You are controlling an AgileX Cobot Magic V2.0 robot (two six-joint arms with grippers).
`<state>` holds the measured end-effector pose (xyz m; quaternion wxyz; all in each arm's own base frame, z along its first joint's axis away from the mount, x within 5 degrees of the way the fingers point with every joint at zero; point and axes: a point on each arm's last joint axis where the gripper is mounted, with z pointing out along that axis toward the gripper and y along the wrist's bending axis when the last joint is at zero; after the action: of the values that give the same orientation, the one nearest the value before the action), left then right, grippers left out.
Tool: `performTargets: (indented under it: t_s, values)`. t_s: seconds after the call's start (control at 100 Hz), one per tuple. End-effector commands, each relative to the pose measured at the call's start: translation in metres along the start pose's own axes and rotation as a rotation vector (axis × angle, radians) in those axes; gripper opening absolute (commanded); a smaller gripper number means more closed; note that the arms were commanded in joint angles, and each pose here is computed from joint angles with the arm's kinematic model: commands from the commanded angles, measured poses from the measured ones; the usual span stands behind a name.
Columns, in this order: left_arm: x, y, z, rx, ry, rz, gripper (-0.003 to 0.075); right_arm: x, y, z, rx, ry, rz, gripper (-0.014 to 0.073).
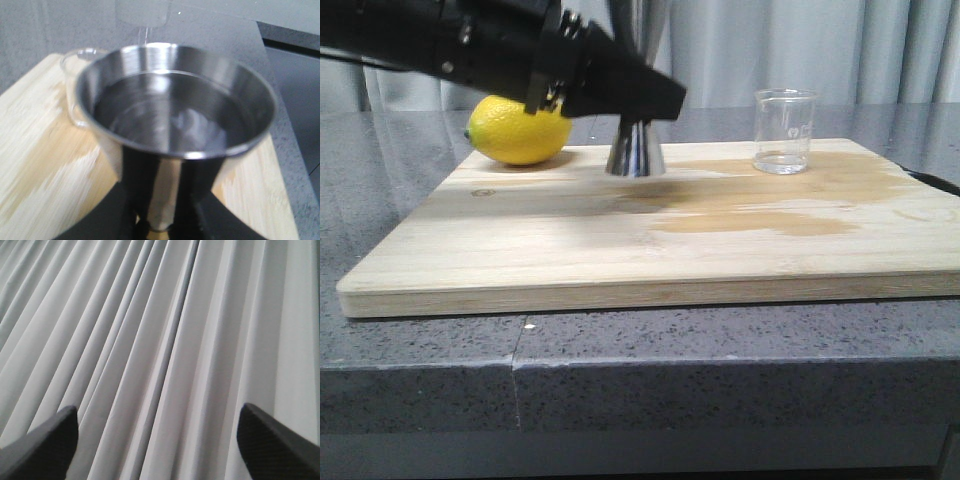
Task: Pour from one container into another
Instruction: 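Lower the filled jigger onto the board with the left gripper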
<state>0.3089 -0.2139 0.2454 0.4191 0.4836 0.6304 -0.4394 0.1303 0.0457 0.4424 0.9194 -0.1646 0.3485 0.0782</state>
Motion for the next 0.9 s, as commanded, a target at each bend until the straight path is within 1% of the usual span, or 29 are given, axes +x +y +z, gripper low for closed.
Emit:
performTargets:
  t_s: [0.0, 0.22, 0.49, 0.89]
  values:
    - [-0.023, -0.007, -0.012, 0.009, -0.119, 0.035, -0.002, -0.011, -0.003, 0.002, 0.011, -0.061, -0.008, 0.0583]
    - [-0.021, -0.005, -0.013, -0.013, -0.11, 0.083, -0.002, -0.011, -0.003, 0.002, 0.011, -0.061, -0.008, 0.0583]
    - [-0.005, 0.005, -0.004, -0.011, -0.121, 0.036, -0.002, -0.011, -0.003, 0.002, 0.011, -0.061, -0.008, 0.0583]
    - [-0.005, 0.004, -0.004, 0.01, -0.132, 0.055, -0.002, -0.01, -0.003, 0.002, 0.011, -0.059, -0.008, 0.0583]
